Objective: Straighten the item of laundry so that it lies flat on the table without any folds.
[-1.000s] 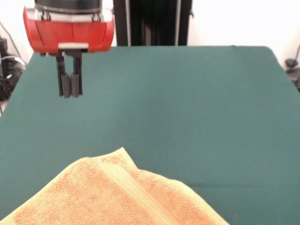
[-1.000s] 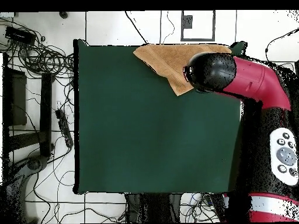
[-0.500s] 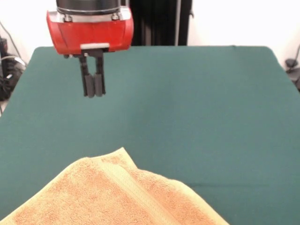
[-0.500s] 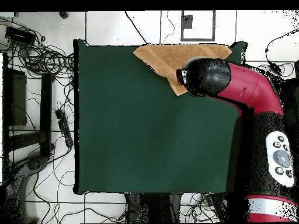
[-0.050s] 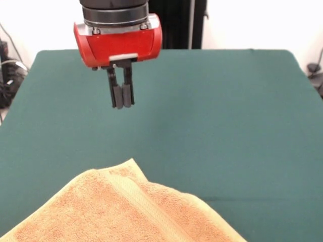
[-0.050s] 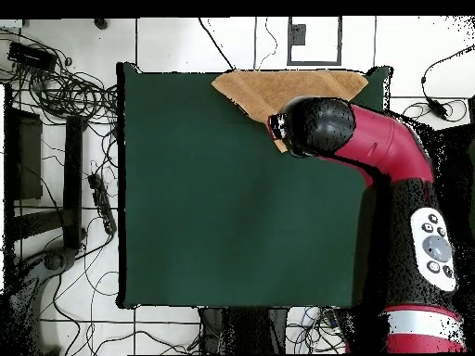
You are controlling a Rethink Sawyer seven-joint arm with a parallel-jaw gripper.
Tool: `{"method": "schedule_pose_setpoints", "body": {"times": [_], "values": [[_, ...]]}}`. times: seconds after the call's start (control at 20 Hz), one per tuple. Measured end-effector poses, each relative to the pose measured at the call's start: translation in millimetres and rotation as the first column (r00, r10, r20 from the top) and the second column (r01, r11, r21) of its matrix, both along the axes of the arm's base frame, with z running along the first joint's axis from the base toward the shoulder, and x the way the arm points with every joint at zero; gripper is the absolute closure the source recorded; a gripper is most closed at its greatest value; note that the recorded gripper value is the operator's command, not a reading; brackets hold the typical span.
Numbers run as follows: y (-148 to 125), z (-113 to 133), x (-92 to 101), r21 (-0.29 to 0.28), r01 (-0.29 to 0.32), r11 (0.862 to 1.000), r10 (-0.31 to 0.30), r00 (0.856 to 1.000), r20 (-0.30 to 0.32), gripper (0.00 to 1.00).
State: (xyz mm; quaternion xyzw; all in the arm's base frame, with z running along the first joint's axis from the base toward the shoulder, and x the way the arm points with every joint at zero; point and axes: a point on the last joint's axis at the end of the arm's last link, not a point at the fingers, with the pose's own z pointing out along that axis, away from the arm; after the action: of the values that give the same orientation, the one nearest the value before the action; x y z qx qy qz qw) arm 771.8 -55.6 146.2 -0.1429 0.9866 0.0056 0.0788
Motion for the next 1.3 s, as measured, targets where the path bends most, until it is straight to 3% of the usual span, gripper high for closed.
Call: {"method": "schedule_pose_setpoints", "body": {"times": [0.7, 1.3], "values": [[9, -54, 6.9, -0.022, -0.002, 1.0, 0.004, 0.996, 0.093, 1.0], [14, -92, -3.5, -0.011, -0.004, 1.0, 0.005, 0.998, 0.064, 1.0]]}}
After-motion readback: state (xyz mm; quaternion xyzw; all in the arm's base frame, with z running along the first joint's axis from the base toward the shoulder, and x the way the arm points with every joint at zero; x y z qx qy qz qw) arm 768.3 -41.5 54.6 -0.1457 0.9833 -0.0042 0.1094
